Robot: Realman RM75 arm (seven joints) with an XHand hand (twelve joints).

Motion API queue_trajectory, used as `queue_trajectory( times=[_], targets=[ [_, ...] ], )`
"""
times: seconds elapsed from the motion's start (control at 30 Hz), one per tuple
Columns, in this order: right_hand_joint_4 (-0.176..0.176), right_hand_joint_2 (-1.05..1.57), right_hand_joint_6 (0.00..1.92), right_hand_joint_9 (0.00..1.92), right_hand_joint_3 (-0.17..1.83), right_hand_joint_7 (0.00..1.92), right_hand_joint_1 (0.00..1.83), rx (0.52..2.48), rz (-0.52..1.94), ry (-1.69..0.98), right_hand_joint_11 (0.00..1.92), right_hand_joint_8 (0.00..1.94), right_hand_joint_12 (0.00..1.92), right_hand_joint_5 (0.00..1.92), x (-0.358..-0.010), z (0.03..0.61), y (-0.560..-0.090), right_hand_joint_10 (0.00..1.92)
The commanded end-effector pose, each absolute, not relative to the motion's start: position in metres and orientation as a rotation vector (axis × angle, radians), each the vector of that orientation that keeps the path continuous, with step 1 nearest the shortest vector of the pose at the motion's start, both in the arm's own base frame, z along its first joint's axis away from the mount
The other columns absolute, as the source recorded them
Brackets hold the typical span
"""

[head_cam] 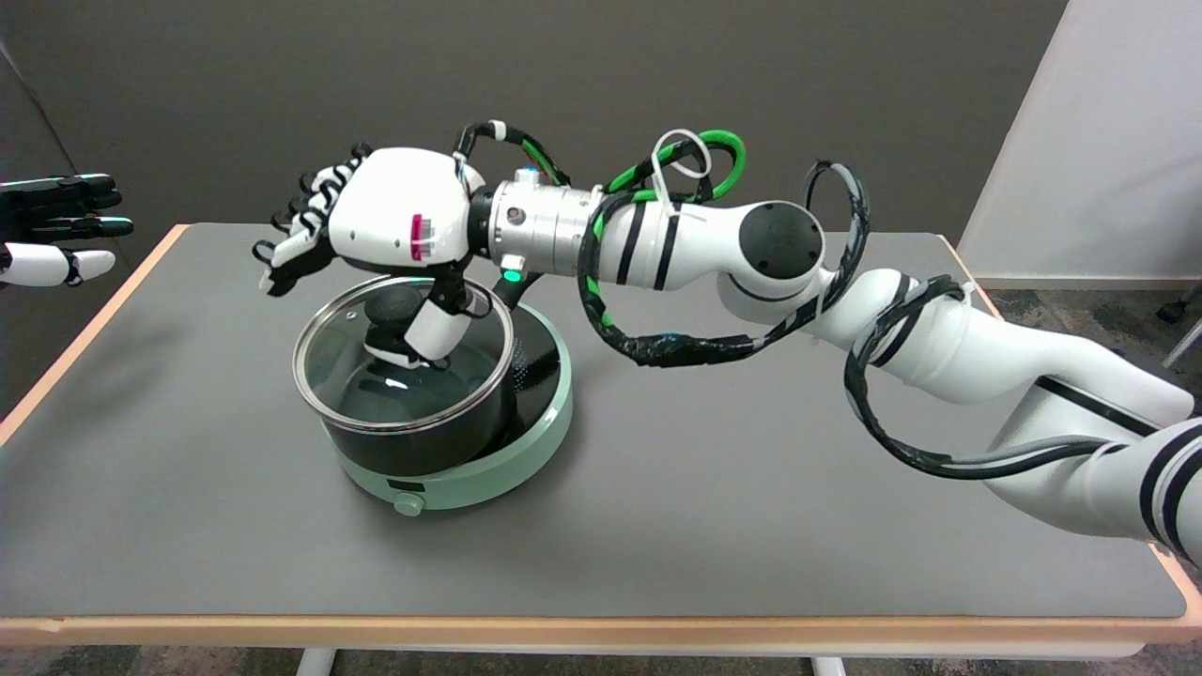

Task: Pick up the pot lid.

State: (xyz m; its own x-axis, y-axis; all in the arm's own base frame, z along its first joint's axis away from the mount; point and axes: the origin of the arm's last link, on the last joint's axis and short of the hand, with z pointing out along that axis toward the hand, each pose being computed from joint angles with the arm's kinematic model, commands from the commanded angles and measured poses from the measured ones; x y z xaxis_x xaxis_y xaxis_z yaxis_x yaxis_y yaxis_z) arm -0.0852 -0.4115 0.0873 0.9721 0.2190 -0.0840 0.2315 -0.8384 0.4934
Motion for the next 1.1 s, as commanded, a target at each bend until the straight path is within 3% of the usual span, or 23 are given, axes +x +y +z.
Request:
queue_trajectory(
  times=[0.03,0.63,1.1],
  targets=[
    [0.097,0.56,0.24,0.58,0.99,0.56,0.90,2.614,-0.143,0.338,0.41,0.19,0.83,0.53,-0.104,0.078,-0.418,0.34],
    [0.110,0.57,0.25,0.57,1.00,0.55,0.94,2.543,-0.220,0.300,0.41,0.18,0.82,0.55,-0.116,0.097,-0.444,0.33],
    [0.114,0.58,0.28,0.56,1.04,0.56,0.94,2.524,-0.232,0.340,0.42,0.16,0.81,0.54,-0.111,0.114,-0.439,0.37]
  ],
)
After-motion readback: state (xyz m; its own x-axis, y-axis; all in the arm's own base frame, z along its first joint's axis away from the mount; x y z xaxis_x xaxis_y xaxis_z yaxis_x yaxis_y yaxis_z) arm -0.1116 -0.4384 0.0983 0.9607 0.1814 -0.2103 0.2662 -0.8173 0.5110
